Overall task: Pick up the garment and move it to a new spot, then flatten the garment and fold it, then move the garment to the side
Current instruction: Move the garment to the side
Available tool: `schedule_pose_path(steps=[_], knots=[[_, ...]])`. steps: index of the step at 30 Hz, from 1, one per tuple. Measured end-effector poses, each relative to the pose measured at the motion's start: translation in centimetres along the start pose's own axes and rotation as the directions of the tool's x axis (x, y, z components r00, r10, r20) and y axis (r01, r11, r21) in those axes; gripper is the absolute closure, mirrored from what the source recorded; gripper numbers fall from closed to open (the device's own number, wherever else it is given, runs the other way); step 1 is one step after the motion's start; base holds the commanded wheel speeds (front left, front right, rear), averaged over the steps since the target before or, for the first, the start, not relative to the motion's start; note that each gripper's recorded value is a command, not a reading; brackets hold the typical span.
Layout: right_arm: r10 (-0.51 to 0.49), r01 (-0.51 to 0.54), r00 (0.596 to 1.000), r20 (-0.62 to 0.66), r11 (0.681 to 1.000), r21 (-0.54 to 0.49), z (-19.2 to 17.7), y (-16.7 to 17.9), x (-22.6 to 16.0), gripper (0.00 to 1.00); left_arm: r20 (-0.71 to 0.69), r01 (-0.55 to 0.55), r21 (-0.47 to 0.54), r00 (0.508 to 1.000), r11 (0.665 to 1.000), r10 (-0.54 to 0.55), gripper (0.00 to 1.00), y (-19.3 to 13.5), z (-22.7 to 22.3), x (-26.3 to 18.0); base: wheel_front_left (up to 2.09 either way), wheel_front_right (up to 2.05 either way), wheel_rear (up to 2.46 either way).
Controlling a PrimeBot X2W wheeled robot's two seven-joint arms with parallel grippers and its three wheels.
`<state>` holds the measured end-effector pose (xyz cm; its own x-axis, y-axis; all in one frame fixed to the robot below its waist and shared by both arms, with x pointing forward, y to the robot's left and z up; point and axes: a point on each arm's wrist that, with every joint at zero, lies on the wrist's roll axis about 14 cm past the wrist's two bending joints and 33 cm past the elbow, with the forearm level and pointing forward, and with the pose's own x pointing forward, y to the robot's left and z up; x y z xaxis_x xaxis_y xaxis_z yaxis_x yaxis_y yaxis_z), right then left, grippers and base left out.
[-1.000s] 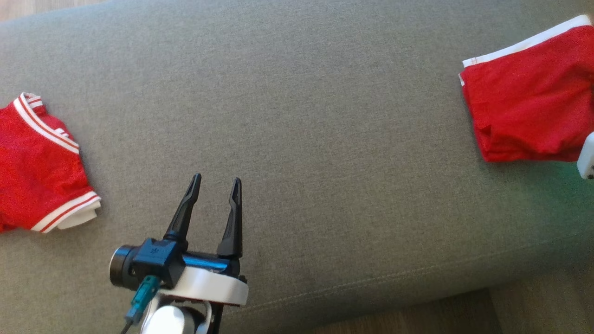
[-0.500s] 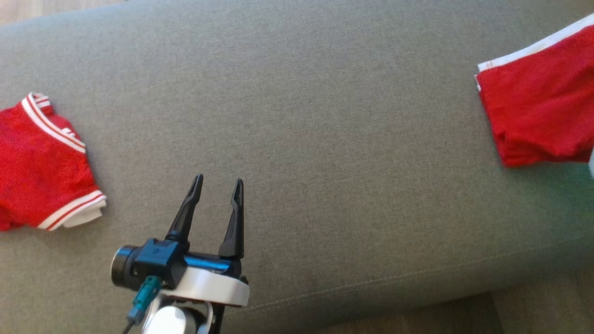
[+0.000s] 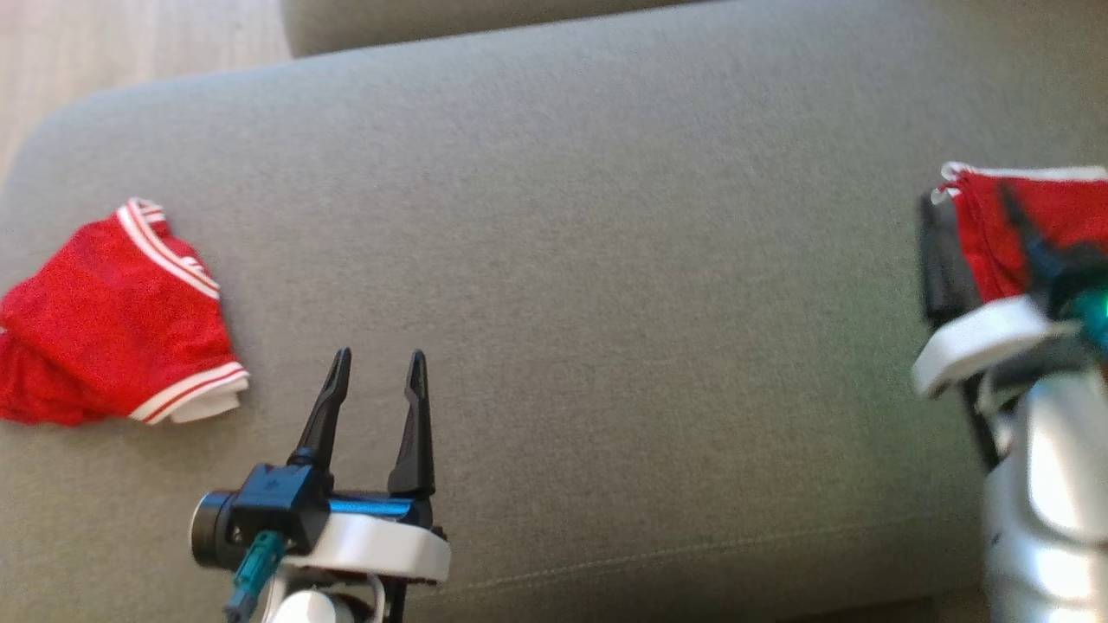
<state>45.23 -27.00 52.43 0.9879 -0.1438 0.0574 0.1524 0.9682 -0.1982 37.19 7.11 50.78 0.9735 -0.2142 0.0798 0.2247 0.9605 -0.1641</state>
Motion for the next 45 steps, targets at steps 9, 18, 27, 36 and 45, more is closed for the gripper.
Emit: schedule_pose_path(steps=[9,18,27,36,45], knots=[[0.143,-0.165,0.981,0.132,0.969,0.183,3.1,6.2,-4.9,0.0,0.05,-0.087,0.024,0.995,0.996,0.086,0.0,1.8,1.9,-2.5,0.0,0.0,0.0],[0.179,-0.2,0.978,0.107,0.954,0.224,1.8,7.0,-9.5,0.0,0.069,-0.159,0.054,0.986,0.986,0.155,0.0,3.3,2.6,-5.6,0.0,0.0,0.0],[0.188,-0.197,0.98,0.06,0.951,0.239,0.2,7.0,-12.6,0.0,0.104,-0.169,0.108,0.982,0.98,0.158,0.0,4.1,3.6,-6.6,0.0,0.0,0.0],[0.183,-0.193,0.981,0.063,0.949,0.25,0.3,6.8,-13.4,0.0,0.095,-0.182,0.109,0.981,0.977,0.172,0.0,4.5,3.2,-7.3,0.0,0.0,0.0],[0.191,-0.2,0.98,0.059,0.946,0.256,0.1,7.1,-13.4,0.0,0.077,-0.188,0.11,0.981,0.976,0.18,0.0,4.8,2.7,-7.6,0.0,0.0,0.0]])
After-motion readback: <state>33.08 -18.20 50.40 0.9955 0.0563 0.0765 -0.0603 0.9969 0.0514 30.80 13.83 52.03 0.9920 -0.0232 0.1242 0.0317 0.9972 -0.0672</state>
